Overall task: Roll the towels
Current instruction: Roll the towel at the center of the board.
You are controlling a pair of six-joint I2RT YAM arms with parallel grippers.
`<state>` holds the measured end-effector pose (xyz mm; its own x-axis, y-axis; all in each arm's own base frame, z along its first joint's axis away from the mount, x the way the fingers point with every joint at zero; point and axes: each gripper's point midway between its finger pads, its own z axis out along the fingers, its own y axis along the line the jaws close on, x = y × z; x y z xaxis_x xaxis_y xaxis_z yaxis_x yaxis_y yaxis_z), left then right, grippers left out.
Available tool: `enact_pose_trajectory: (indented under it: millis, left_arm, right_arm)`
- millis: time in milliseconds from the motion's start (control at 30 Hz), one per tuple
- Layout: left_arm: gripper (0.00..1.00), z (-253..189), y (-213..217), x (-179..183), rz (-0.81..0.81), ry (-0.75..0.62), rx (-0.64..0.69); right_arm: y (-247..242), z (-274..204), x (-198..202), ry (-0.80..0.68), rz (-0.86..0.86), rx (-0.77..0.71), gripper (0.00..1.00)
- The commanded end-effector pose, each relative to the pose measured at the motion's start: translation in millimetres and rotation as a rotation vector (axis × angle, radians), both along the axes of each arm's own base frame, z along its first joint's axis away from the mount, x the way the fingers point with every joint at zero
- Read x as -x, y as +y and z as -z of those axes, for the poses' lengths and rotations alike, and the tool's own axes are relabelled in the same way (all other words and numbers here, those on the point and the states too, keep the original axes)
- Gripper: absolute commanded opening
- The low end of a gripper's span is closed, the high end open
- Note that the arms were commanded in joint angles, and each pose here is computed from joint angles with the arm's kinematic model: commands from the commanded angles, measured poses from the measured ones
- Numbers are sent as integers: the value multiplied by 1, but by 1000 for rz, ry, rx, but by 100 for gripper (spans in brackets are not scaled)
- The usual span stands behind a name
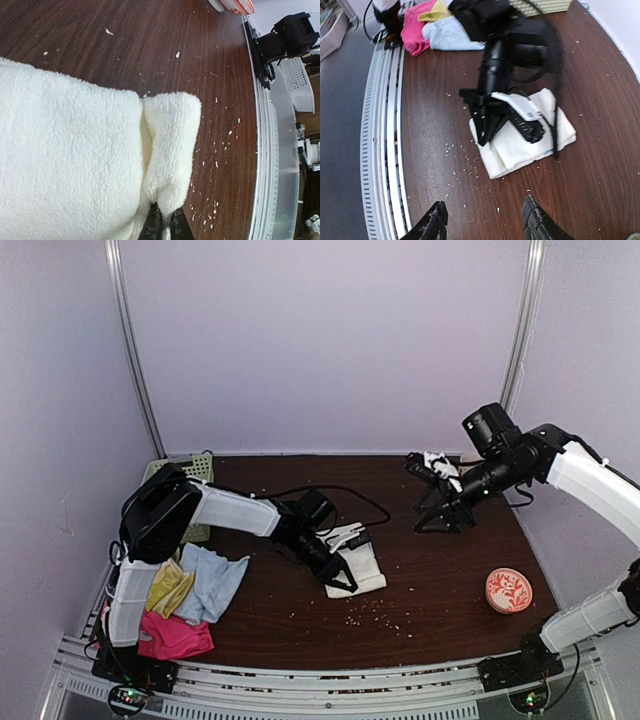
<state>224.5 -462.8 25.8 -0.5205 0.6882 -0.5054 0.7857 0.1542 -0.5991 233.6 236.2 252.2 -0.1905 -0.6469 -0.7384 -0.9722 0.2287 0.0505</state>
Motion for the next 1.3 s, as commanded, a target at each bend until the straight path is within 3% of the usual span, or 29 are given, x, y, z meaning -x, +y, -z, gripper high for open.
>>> enact_pose_trajectory:
  millis: [0, 200, 367, 800, 867, 1000, 1067, 1267]
  left_arm:
    - [0, 49, 32, 14, -70, 199, -165]
    - [0, 55, 34, 8, -86, 230, -167]
    - [0, 57, 33, 8, -94, 245, -171]
    - [0, 59, 32, 1, -101, 230, -179]
    - [0, 60, 32, 0, -104, 228, -182]
    - [1, 60, 34, -5, -116, 205, -197]
    - [7, 54, 36, -13, -136, 161, -205]
    - [23, 2, 55, -54, -278, -77, -185]
  right_arm:
    - [14, 44, 24, -51, -125, 180, 50]
    - [36, 106, -8, -244, -32, 365, 48]
    - [69, 139, -24, -364, -37, 392, 49]
    - [86, 210, -16, -351, -124, 533, 47]
    - [83, 219, -14, -338, -137, 559, 42]
    - [80, 232, -6, -284, -176, 590, 21]
    - [79, 236, 2, -250, -202, 591, 14]
    - [78, 234, 29, -51, -273, 547, 8]
